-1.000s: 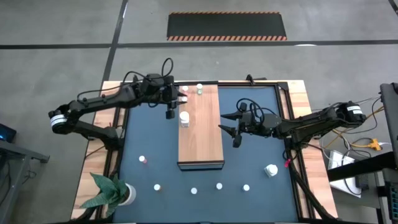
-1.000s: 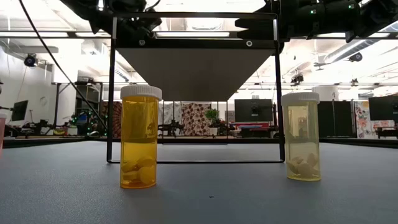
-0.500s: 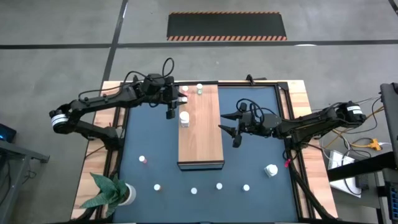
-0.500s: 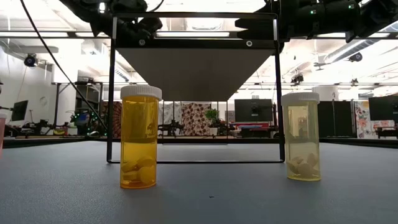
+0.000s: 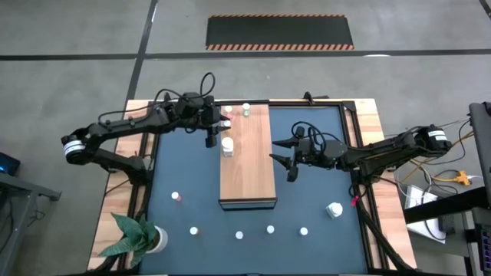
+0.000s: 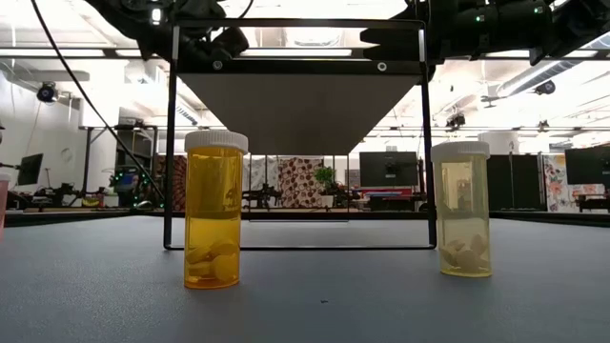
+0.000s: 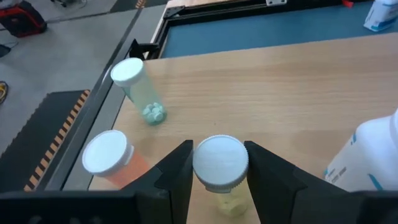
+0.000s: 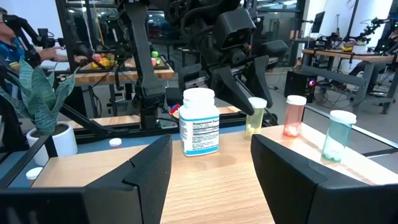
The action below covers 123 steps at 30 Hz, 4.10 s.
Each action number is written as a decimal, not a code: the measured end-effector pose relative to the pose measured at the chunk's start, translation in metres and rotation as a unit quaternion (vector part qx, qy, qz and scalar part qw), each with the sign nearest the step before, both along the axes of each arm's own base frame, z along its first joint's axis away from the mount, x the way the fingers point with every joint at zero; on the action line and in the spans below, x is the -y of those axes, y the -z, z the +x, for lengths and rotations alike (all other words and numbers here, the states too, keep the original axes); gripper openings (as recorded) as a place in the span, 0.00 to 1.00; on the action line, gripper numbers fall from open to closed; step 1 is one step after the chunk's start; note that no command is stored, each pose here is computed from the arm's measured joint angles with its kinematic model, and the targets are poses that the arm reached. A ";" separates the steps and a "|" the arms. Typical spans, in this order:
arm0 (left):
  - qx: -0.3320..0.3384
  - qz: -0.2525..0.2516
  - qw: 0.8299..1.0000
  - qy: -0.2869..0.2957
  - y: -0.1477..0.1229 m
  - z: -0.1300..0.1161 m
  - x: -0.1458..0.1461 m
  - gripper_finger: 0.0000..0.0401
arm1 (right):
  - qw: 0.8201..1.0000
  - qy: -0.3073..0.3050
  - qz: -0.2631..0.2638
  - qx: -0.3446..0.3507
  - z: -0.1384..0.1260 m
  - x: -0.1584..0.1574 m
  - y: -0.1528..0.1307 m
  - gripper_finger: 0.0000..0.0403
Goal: Pick and place medicine bottles onto shelf by color
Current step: Put the yellow pill bottle on the shelf, then put the white medicine bottle on the shelf aligned with the white pill bottle
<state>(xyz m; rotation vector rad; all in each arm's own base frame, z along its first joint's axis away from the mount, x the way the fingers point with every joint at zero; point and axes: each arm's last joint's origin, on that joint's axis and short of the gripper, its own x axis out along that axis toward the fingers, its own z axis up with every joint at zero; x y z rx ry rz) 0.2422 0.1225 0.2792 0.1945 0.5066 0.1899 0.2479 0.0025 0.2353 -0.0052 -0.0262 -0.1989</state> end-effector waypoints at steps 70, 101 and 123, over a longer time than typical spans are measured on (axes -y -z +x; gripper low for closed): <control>0.056 0.031 0.998 -0.016 -0.027 -0.026 0.013 0.58 | 1.000 -0.003 -0.013 -0.002 0.000 0.000 0.000 0.52; -0.073 0.032 0.995 -0.056 0.009 -0.017 0.004 0.03 | 0.997 -0.005 -0.054 -0.059 0.000 0.000 0.009 0.52; -0.030 0.021 0.999 -0.034 0.002 -0.014 0.005 0.03 | 0.997 -0.004 -0.053 -0.059 0.000 0.000 0.009 0.52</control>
